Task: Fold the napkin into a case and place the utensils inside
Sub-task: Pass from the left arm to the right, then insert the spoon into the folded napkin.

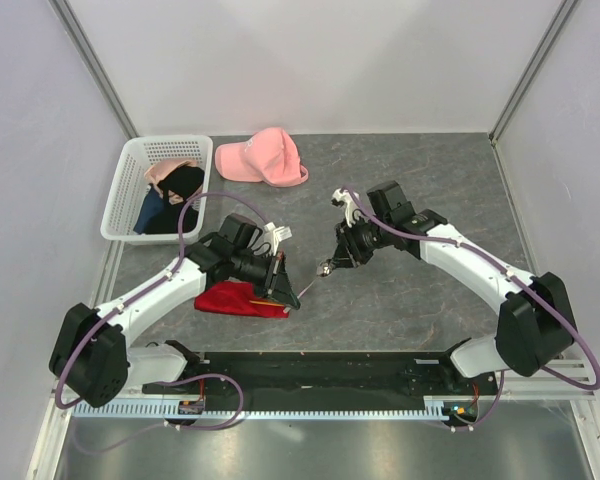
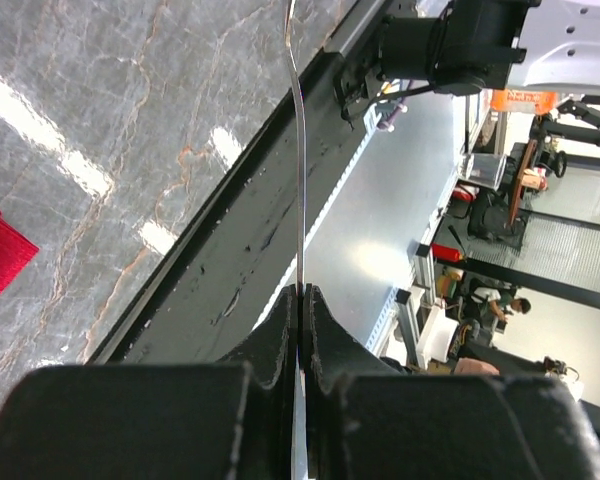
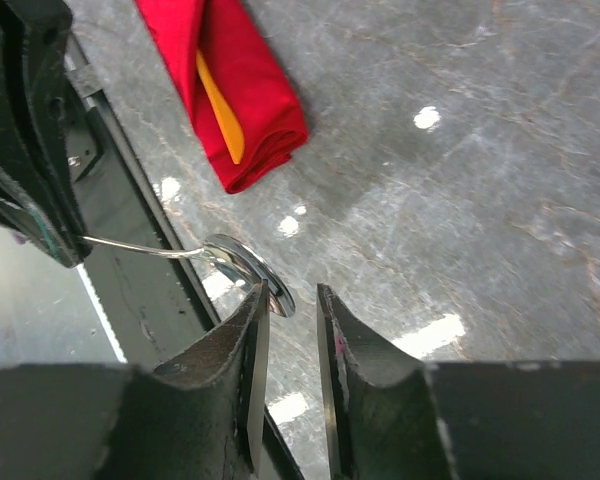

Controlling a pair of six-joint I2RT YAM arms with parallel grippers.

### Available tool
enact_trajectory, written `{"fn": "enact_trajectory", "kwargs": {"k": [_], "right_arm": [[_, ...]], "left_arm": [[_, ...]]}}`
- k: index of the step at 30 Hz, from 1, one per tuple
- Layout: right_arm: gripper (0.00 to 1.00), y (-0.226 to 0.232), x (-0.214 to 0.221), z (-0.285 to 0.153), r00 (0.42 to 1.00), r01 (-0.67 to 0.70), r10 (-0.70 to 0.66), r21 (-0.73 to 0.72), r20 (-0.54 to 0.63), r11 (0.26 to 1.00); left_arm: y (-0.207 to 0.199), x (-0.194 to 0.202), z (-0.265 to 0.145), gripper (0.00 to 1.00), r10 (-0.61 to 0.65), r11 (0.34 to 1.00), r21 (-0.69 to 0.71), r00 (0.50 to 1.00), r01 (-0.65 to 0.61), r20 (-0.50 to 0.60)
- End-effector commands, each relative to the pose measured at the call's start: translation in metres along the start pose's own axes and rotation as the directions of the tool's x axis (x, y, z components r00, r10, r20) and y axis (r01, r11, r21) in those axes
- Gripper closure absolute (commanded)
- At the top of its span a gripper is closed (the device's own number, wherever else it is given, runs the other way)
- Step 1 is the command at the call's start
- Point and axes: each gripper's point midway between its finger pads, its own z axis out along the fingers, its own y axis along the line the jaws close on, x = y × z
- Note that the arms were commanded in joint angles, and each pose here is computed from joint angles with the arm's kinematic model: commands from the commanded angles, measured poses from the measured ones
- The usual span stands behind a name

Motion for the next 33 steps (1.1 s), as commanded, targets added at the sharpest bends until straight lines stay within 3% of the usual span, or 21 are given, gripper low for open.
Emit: {"fn": "enact_trajectory", "kwargs": {"k": [1,5,9,10,11,12,14,16,18,19,21,23,24,27,33], "right_arm": [[0.69,0.014,-0.02,0.001,0.998,0.052,-0.049,-0.089,0.044,0.995],[0.79,0.014,-0.018,0.003,0.998,0.046,-0.042,-0.105,0.037,0.993],[0.83,0.016,-0.018,0.004,0.998,0.05,-0.046,-0.115,0.04,0.992],[0.85,0.018,-0.018,0.004,0.998,0.05,-0.045,-0.133,0.039,0.99],[0.96,0.02,-0.017,0.005,0.998,0.05,-0.045,-0.144,0.039,0.988],[1.0,0.02,-0.018,0.005,0.998,0.055,-0.049,-0.149,0.044,0.987],[1.0,0.023,-0.016,0.005,0.999,0.004,0.002,-0.16,0.04,0.987],[1.0,0.022,-0.012,0.008,0.997,-0.056,0.065,-0.156,0.048,0.986],[1.0,0.024,-0.018,0.005,0.993,-0.048,0.063,-0.142,0.1,0.989],[1.0,0.018,-0.01,0.007,0.987,-0.12,0.13,-0.11,0.097,0.987],[1.0,0.015,-0.015,0.004,0.974,-0.161,0.17,-0.074,0.147,0.984],[1.0,0.014,-0.01,0.007,0.942,-0.292,0.297,-0.053,0.159,0.955],[1.0,0.014,-0.011,0.011,0.934,-0.313,0.313,-0.031,0.174,0.949],[1.0,0.015,-0.006,0.027,0.877,-0.449,0.437,0.018,0.2,0.893],[1.0,0.027,0.007,0.07,0.792,-0.602,0.568,0.134,0.224,0.787]], "left_arm": [[-0.007,0.005,-0.003,0.98,0.067,0.996,0.055,0.998,-0.066,-0.012],[-0.009,0.006,-0.003,0.98,0.07,0.996,0.063,0.997,-0.069,-0.015],[-0.008,0.009,-0.003,0.98,0.069,0.995,0.067,0.997,-0.067,-0.021],[-0.008,0.01,-0.003,0.98,0.069,0.995,0.071,0.997,-0.067,-0.024],[-0.007,0.011,-0.003,0.98,0.067,0.995,0.07,0.997,-0.065,-0.025],[-0.007,0.011,-0.003,0.98,0.065,0.996,0.068,0.998,-0.064,-0.026],[-0.003,0.008,-0.005,0.96,0.047,0.998,0.031,0.999,-0.047,-0.01],[0.004,-0.002,-0.01,0.79,0.028,0.999,-0.032,0.998,-0.027,0.053],[0.013,-0.016,-0.022,0.73,-0.003,0.996,-0.086,0.991,0.015,0.136],[0.025,-0.025,-0.03,0.67,-0.028,0.985,-0.159,0.98,0.06,0.197],[0.044,-0.038,-0.057,0.65,-0.083,0.953,-0.25,0.94,0.172,0.331],[0.07,-0.053,-0.09,0.64,-0.089,0.878,-0.364,0.854,0.311,0.513],[0.082,-0.049,-0.099,0.64,-0.105,0.835,-0.402,0.826,0.375,0.553],[0.112,-0.049,-0.138,0.7,-0.082,0.684,-0.445,0.668,0.577,0.74],[0.142,-0.031,-0.17,0.8,-0.053,0.51,-0.383,0.473,0.77,0.88]]}}
